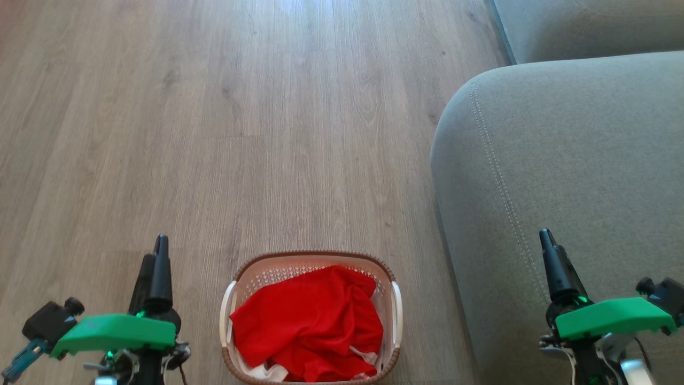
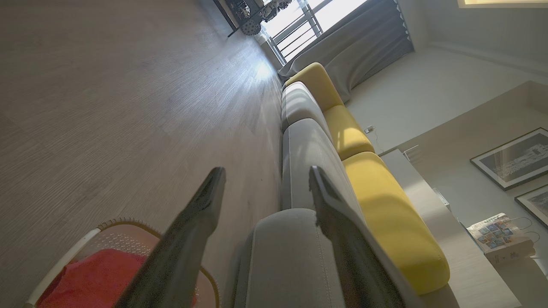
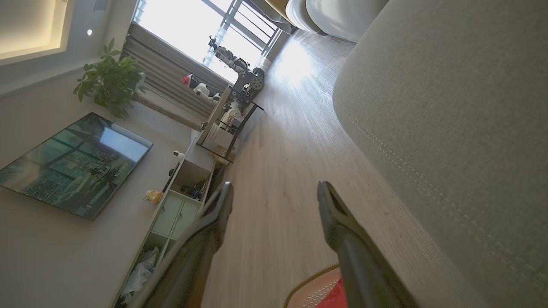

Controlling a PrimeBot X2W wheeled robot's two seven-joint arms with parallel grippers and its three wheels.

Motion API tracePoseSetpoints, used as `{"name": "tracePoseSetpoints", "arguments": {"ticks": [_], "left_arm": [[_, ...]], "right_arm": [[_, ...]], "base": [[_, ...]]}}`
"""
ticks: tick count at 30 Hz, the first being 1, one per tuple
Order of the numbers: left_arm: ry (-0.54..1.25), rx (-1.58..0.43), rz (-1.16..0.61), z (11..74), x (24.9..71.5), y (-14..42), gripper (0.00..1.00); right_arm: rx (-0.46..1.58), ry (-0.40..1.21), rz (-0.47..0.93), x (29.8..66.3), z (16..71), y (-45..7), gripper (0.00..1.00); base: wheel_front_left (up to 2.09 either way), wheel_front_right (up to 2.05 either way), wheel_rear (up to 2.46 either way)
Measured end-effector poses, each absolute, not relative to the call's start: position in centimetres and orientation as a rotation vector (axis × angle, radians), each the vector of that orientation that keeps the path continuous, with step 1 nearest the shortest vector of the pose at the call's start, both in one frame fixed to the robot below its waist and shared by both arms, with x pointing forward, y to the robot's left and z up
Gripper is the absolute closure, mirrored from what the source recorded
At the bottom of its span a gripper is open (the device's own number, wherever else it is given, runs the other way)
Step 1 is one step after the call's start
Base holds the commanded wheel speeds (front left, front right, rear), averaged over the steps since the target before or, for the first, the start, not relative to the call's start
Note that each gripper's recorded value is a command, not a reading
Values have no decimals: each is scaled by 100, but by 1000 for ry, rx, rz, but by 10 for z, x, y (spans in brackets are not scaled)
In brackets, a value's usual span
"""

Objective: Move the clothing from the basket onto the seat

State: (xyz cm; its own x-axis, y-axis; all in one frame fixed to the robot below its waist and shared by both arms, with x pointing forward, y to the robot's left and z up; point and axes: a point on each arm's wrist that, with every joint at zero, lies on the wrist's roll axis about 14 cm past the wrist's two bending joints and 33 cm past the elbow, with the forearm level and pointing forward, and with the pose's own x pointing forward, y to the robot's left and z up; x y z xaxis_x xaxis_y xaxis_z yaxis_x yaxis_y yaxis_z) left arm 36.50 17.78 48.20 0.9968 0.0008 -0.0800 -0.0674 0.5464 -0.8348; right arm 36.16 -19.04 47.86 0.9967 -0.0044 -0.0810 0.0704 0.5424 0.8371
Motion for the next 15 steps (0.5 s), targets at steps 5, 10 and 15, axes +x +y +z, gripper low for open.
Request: {"name": "tracePoseSetpoints", "arguments": {"ticks": [5, 10, 15], "left_arm": [[65, -904, 31, 486, 366, 177, 0], [59, -851, 38, 486, 366, 178, 0], [48, -783, 39, 488, 365, 180, 0]], "right_arm": [[911, 66, -38, 362, 480, -190, 0], [853, 59, -39, 362, 481, -192, 0], [788, 51, -36, 362, 482, -192, 0]], "base": [[0, 0, 0], [0, 0, 0], [0, 0, 0]]}}
